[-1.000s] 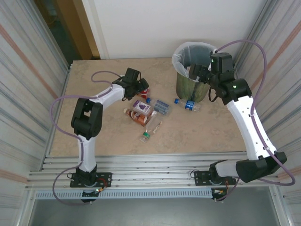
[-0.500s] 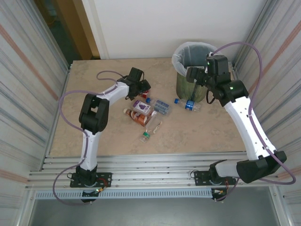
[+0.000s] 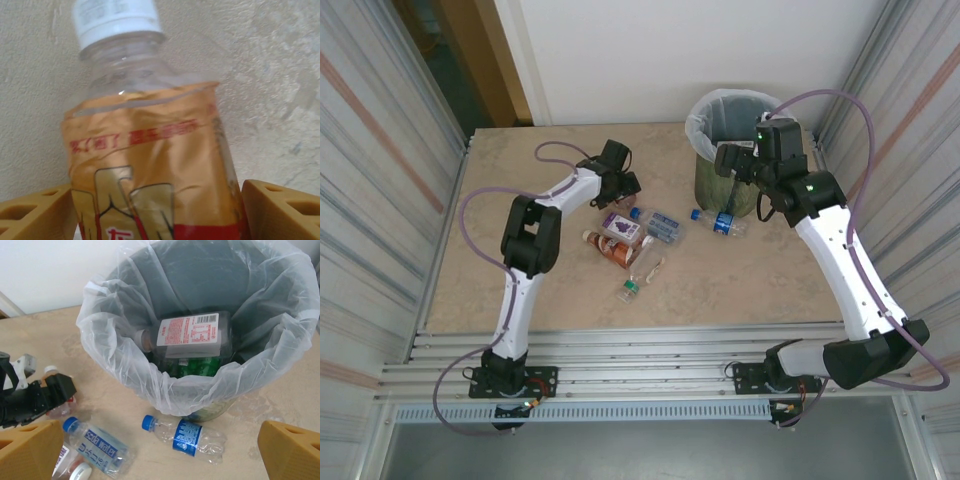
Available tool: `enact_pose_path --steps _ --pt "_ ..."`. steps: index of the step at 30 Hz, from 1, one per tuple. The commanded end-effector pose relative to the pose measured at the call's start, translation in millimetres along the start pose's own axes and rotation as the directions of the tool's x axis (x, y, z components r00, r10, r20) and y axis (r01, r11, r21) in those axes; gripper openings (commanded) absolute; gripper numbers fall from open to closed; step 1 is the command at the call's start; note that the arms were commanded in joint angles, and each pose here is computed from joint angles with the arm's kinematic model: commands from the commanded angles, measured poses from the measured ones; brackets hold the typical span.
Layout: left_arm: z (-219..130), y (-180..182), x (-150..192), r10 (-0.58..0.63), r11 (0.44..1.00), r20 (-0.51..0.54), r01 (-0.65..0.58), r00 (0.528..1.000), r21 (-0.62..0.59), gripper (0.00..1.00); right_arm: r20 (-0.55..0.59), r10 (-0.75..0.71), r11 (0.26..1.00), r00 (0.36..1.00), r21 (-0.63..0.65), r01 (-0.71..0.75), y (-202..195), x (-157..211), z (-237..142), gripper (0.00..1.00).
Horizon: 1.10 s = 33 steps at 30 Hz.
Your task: Put the plastic bottles in the bin
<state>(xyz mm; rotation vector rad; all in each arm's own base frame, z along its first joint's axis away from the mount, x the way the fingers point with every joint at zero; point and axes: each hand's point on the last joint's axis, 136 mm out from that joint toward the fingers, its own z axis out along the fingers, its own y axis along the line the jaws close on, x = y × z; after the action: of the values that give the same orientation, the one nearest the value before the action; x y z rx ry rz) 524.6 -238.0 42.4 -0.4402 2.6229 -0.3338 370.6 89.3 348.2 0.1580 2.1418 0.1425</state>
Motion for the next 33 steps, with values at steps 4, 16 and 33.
enact_pose_path --steps 4,16,33 --pt "-4 13 -8 0.055 0.996 0.019 -0.054 0.998 -0.072 0.73 0.004 -0.002 1.000 1.000 0.016 0.002 0 1 -1 0.98" --pt "-30 5 -25 0.126 0.992 0.105 -0.126 0.986 -0.002 0.42 0.003 -0.002 1.000 1.000 0.007 0.002 2 3 -1 0.98" --pt "-162 -18 -26 0.258 0.892 0.413 -0.379 0.874 0.245 0.40 -0.010 0.060 0.982 0.998 -0.177 -0.061 32 6 -4 0.98"
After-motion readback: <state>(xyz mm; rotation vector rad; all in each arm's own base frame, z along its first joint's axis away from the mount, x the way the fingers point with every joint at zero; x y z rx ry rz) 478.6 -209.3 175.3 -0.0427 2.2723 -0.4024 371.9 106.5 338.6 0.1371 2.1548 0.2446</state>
